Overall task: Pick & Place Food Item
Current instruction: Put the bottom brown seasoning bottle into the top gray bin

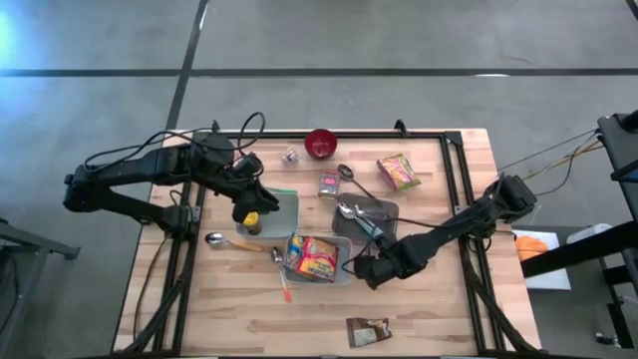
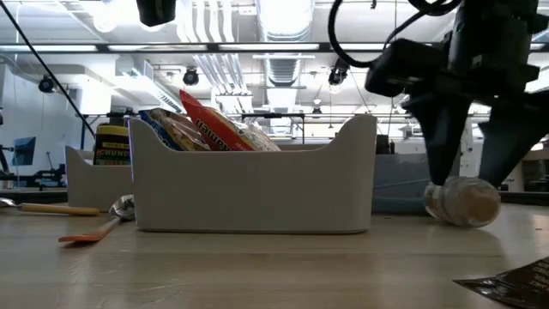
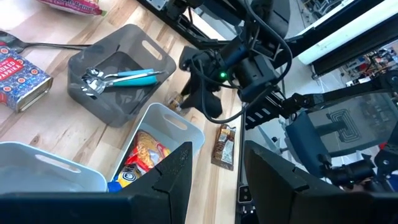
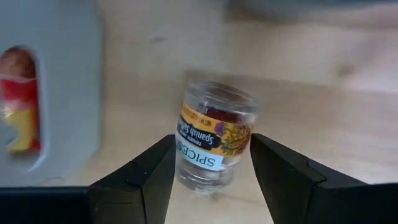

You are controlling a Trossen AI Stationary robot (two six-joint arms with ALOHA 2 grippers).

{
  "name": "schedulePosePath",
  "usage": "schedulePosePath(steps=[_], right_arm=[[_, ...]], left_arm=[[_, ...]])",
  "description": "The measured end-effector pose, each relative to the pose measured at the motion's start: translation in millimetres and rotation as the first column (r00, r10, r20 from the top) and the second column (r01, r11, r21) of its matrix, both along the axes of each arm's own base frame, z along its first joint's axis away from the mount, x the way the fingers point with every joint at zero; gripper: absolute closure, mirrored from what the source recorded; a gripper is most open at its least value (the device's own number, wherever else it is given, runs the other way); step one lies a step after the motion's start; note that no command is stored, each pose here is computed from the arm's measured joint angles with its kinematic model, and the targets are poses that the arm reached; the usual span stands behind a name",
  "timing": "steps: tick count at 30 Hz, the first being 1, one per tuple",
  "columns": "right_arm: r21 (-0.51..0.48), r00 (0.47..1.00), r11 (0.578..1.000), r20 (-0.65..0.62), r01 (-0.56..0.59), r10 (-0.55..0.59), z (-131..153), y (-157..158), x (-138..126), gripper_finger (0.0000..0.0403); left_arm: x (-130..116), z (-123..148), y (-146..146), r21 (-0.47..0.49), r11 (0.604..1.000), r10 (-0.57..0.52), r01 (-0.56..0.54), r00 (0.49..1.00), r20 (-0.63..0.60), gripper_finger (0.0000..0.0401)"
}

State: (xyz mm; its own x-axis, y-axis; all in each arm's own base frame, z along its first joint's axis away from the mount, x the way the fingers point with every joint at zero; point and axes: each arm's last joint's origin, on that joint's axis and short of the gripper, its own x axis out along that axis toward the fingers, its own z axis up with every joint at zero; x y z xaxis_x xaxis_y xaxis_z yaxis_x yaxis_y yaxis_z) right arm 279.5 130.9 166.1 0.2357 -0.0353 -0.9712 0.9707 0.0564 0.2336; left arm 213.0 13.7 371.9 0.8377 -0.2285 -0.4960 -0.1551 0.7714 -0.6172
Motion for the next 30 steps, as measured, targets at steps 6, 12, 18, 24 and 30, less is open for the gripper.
schedulePosePath(steps=[6,12,18,24,30], right_arm=[[0.007,0.999,0.999,0.021,0.031,-0.031,-9.4,-4.6,-2.6,0.0199],[-0.001,0.999,1.0,0.044,0.017,-0.017,-11.0,-12.7,2.3,0.0199],[-0.026,0.999,1.0,0.049,0.012,-0.01,-12.7,-25.9,7.0,0.0199],[-0.021,0.998,1.0,0.055,0.019,-0.018,-18.4,-34.2,7.2,0.0199],[0.009,0.997,0.999,0.063,0.048,-0.049,-29.6,-35.1,4.7,0.0199]], left_arm=[[0.0,0.0,0.0,0.0,1.0,0.0,0.0,1.0,0.0,0.0255],[0.0,0.0,0.0,-0.002,1.0,0.001,-0.001,1.0,-0.001,0.0255],[0.0,0.0,0.0,-0.002,1.0,0.001,-0.001,1.0,-0.001,0.0255],[-0.7,-1.2,-0.1,-0.003,1.0,0.001,-0.001,1.0,-0.015,0.0255],[-1.7,-2.6,-0.2,-0.005,1.0,0.001,-0.001,0.999,-0.033,0.0255]])
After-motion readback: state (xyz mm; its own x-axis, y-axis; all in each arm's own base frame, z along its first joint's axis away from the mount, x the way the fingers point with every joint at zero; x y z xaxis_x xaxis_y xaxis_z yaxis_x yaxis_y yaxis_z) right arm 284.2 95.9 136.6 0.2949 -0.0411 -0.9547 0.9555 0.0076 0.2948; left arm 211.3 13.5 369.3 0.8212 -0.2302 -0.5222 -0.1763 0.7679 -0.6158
